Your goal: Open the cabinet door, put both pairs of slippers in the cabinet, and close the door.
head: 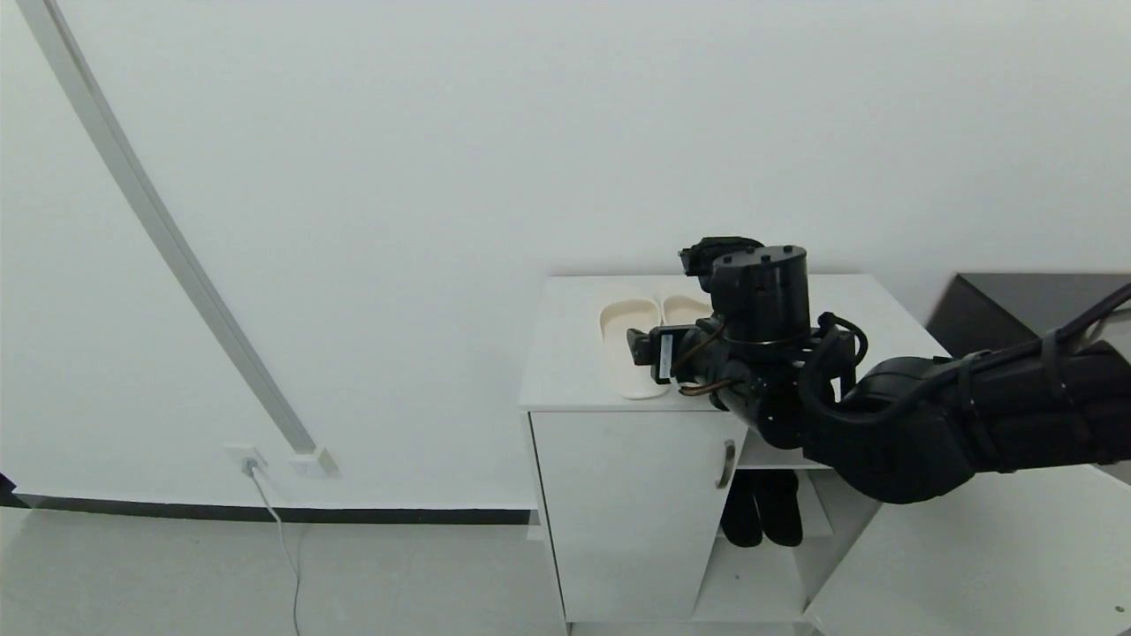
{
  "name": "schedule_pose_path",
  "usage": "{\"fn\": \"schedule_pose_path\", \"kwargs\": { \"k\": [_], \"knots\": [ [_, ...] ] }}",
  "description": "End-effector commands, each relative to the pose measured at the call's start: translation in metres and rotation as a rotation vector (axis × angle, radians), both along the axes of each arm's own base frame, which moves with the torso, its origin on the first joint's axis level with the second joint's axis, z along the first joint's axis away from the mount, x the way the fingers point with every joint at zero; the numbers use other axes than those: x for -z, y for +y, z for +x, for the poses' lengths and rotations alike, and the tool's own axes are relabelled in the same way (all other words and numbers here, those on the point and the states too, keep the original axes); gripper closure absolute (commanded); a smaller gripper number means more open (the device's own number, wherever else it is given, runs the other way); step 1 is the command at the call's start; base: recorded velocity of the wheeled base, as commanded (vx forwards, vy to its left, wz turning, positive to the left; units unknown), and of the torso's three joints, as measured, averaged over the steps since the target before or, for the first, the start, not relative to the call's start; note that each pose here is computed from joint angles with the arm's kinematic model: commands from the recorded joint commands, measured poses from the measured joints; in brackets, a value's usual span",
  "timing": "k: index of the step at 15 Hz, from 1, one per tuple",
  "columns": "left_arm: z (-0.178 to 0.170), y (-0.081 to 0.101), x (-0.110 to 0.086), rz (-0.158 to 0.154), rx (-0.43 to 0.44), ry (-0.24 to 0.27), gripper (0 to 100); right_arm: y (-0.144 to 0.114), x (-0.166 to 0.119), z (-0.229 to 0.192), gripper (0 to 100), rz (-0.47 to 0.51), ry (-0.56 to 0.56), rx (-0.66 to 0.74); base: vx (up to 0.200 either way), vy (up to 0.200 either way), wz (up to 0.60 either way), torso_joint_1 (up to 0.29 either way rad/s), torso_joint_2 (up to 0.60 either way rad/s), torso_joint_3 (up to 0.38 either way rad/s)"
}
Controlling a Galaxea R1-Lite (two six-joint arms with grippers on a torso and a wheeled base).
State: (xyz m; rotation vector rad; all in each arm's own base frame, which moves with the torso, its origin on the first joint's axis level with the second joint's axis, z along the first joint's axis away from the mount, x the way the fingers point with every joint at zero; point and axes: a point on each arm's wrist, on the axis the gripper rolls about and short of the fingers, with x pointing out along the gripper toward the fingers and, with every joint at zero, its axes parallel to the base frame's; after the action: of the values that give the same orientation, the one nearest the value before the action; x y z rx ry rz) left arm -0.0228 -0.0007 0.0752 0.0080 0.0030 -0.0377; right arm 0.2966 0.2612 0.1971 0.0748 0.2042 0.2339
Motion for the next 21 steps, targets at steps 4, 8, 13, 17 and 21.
{"fn": "schedule_pose_path", "kwargs": {
  "k": [4, 8, 13, 17, 21],
  "knots": [
    [0.000, 0.000, 0.000, -0.002, -0.002, 0.000, 100, 0.007, 0.043, 0.012, 0, -0.025, 0.018, 0.006, 0.100, 0.000, 0.00, 0.004, 0.00, 0.001],
    [0.000, 0.000, 0.000, -0.003, -0.002, 0.002, 100, 0.004, 0.062, 0.038, 0, -0.029, 0.017, 0.048, 0.000, 0.000, 0.00, 0.000, 0.00, 0.000],
    [0.000, 0.000, 0.000, -0.002, -0.002, 0.000, 100, 0.005, 0.074, 0.073, 0, -0.064, -0.016, 0.077, 0.000, 0.000, 0.00, 0.000, 0.00, 0.000],
    [0.000, 0.000, 0.000, -0.003, -0.002, 0.000, 100, 0.017, 0.079, 0.095, 0, -0.057, -0.056, 0.081, 0.000, 0.000, 0.00, 0.000, 0.00, 0.000],
    [0.000, 0.000, 0.000, -0.003, -0.002, 0.000, 100, 0.020, 0.073, 0.103, 0, -0.048, -0.083, 0.085, 0.000, 0.000, 0.00, 0.000, 0.00, 0.000]
  ]
}}
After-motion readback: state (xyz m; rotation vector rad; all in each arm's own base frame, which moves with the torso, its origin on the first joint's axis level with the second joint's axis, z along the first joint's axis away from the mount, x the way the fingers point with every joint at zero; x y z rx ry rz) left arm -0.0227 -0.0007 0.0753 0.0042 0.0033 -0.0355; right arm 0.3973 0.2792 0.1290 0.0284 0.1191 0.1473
